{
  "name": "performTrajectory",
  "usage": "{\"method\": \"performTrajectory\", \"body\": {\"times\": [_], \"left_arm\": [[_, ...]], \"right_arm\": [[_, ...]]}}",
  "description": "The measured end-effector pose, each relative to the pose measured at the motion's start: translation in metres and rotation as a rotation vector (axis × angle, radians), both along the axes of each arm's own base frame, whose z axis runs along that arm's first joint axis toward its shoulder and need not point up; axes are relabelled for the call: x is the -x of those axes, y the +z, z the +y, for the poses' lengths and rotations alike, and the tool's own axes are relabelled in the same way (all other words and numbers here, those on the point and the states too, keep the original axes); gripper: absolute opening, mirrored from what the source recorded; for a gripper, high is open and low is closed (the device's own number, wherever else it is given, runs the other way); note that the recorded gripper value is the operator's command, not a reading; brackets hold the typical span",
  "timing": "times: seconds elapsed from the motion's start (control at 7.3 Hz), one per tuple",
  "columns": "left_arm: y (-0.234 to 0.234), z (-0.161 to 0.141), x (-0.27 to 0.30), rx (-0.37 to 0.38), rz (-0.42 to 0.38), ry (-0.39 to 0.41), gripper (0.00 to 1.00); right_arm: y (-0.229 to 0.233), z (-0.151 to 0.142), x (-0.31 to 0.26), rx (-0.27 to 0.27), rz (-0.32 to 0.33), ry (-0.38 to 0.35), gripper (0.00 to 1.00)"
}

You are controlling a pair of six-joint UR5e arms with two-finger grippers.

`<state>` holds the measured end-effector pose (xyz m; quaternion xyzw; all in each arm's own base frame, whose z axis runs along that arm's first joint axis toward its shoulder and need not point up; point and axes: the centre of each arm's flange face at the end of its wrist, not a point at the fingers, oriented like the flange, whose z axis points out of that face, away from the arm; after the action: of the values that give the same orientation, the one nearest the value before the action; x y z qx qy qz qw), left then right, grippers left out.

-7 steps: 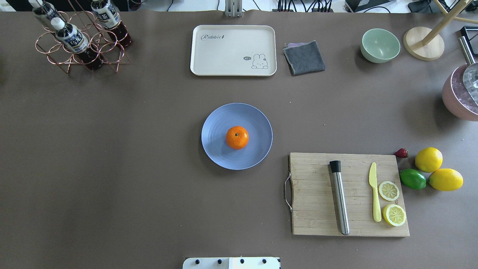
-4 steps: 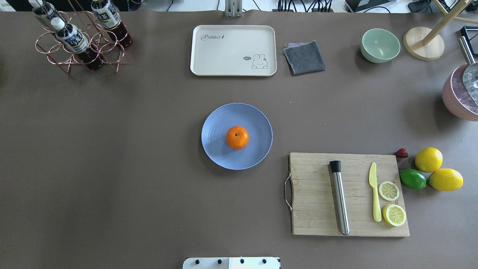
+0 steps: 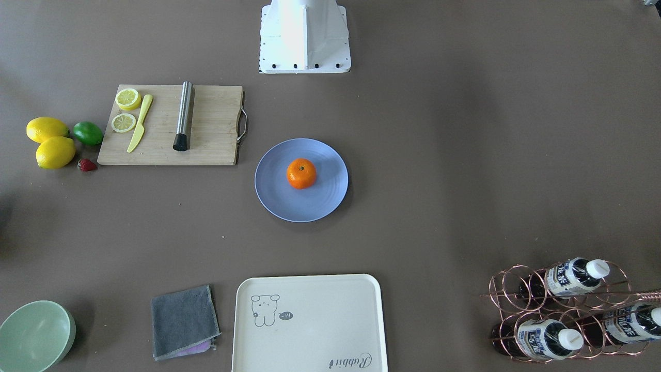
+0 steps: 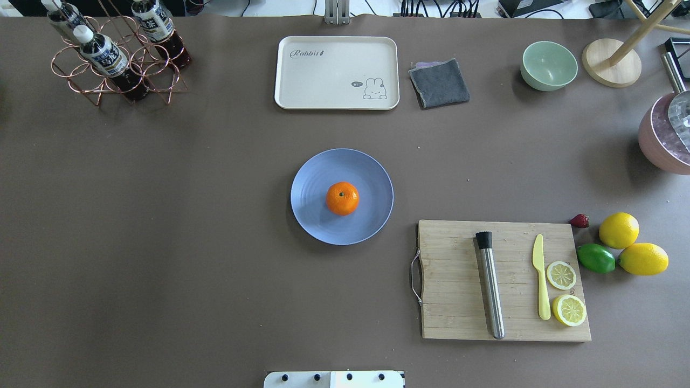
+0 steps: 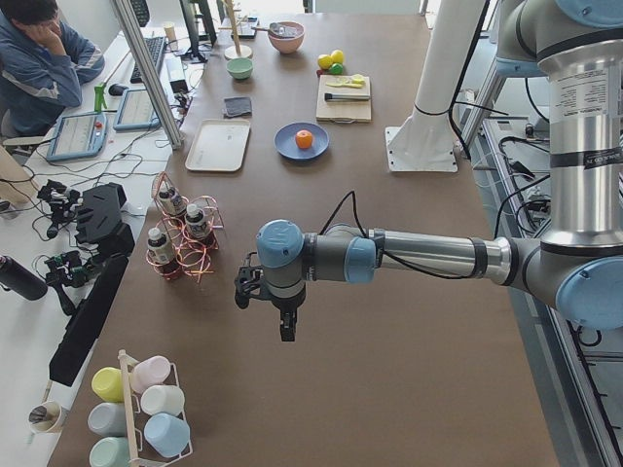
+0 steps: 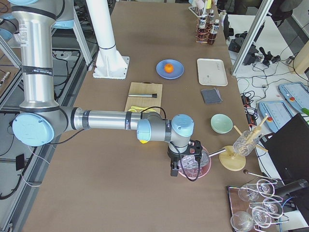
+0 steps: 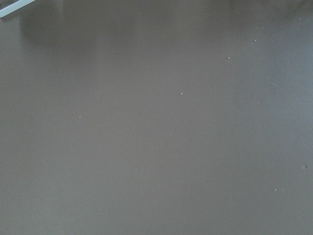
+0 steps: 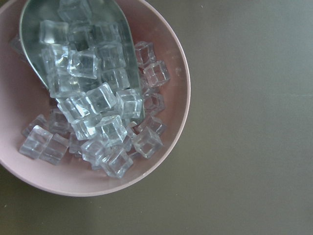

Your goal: Pick orange to plate

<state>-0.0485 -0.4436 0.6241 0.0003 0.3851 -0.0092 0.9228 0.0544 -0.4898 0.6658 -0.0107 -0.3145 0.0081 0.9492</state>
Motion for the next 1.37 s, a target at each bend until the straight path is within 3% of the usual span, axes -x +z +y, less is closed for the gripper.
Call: {"method": "performTrajectory", "body": {"times": [0.82,1.37], "left_arm": [[-0.001,0.000,0.000,-0.002,0.001,0.000,0.98],[0.000,0.000,0.000,-0.001,0.001,0.000,0.98]], "right_arm": [[-0.006,-0.001,0.000,-0.012,-0.002,0.001,1.00],[-0.015,0.001,0.002,-0.025,-0.037,0.000,1.00]]}}
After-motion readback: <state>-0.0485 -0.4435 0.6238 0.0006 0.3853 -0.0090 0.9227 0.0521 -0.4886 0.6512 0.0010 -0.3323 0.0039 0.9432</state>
